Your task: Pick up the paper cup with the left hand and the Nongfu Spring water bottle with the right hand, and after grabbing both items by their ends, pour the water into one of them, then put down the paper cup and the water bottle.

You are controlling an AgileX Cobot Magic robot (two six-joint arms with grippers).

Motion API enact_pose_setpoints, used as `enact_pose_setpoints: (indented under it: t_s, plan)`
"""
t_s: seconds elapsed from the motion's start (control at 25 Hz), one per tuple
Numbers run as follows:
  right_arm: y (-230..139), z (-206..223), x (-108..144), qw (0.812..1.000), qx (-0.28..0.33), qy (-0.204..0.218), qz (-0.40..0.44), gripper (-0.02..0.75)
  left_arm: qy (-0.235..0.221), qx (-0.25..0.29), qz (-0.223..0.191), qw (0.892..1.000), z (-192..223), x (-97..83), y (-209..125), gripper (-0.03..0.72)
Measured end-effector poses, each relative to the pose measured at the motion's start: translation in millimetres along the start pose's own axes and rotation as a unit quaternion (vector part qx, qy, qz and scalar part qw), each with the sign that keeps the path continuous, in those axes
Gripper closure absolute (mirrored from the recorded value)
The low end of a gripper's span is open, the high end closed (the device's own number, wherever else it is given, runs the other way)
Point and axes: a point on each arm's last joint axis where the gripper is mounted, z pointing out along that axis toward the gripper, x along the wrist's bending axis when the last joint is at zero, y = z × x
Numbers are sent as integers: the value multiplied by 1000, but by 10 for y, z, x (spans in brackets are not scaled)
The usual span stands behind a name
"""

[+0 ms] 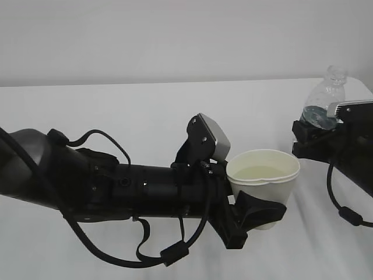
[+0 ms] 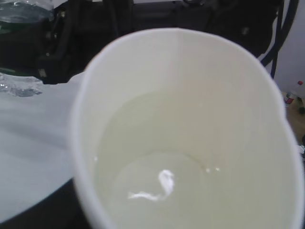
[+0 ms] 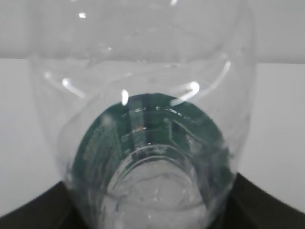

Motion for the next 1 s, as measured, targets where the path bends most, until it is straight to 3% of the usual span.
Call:
enact_pose_setpoints:
  t_s: [1.0]
  plan:
    - [-314, 375, -34, 1000, 15, 1, 2, 302, 0, 0, 0, 1000, 0, 0, 0, 283]
